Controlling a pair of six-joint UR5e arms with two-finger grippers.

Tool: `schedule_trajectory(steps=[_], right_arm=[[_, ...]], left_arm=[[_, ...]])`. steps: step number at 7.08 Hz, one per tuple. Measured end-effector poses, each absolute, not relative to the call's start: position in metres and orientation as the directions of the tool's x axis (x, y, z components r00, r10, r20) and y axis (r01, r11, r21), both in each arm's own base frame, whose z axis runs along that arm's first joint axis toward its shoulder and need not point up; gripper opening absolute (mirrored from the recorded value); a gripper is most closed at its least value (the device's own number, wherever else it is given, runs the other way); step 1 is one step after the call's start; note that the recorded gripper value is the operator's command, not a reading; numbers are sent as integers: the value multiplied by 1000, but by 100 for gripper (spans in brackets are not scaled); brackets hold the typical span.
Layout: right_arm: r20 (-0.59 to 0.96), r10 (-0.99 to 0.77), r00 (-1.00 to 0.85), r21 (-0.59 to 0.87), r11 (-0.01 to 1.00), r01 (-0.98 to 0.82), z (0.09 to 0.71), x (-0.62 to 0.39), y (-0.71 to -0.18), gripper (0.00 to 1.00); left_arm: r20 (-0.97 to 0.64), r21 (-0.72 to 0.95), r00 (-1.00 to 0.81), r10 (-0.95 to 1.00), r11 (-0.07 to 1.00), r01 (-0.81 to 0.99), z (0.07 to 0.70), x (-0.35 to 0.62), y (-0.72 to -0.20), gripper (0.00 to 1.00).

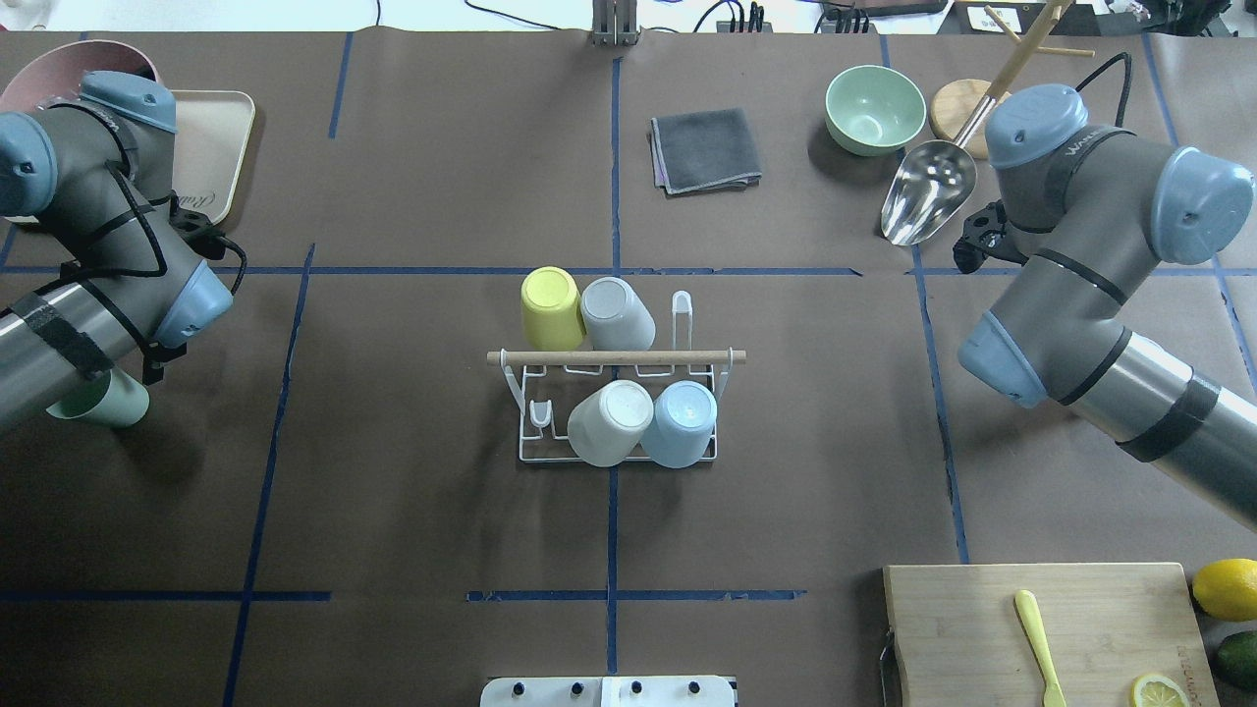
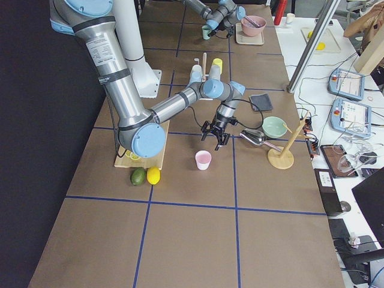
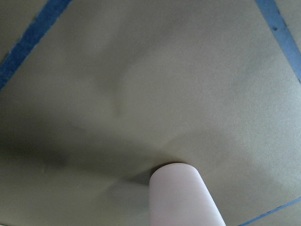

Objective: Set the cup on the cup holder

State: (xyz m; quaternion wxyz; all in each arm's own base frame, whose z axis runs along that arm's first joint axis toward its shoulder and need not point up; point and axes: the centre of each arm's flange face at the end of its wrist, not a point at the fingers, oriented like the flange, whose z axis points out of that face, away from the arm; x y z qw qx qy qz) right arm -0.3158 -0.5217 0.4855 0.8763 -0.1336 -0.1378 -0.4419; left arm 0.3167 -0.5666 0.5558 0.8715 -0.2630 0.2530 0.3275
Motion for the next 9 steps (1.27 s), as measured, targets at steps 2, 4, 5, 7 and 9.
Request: schedule_trajectory(steps=[2, 4, 5, 7, 9], right_arm=[[332, -761, 558, -174, 531, 829, 487, -329, -519, 100], [324, -784, 529, -229, 478, 848, 503, -343, -529, 100], [324, -787, 524, -260, 459, 850, 516, -345, -532, 100], [319, -797, 512, -310, 423, 851, 535, -356, -531, 100], [322, -797, 511, -342, 406, 848, 546, -362, -531, 100]], left_arm=[[-611, -339, 669, 422, 625, -703, 561, 320, -558, 100], [-607, -388, 683, 407, 598, -702, 567, 324, -547, 100], [-604, -407, 688, 403, 586, -701, 571, 327, -543, 100], [-591, -431, 698, 405, 573, -697, 580, 326, -539, 100], [-570, -448, 706, 420, 562, -695, 589, 322, -536, 100]])
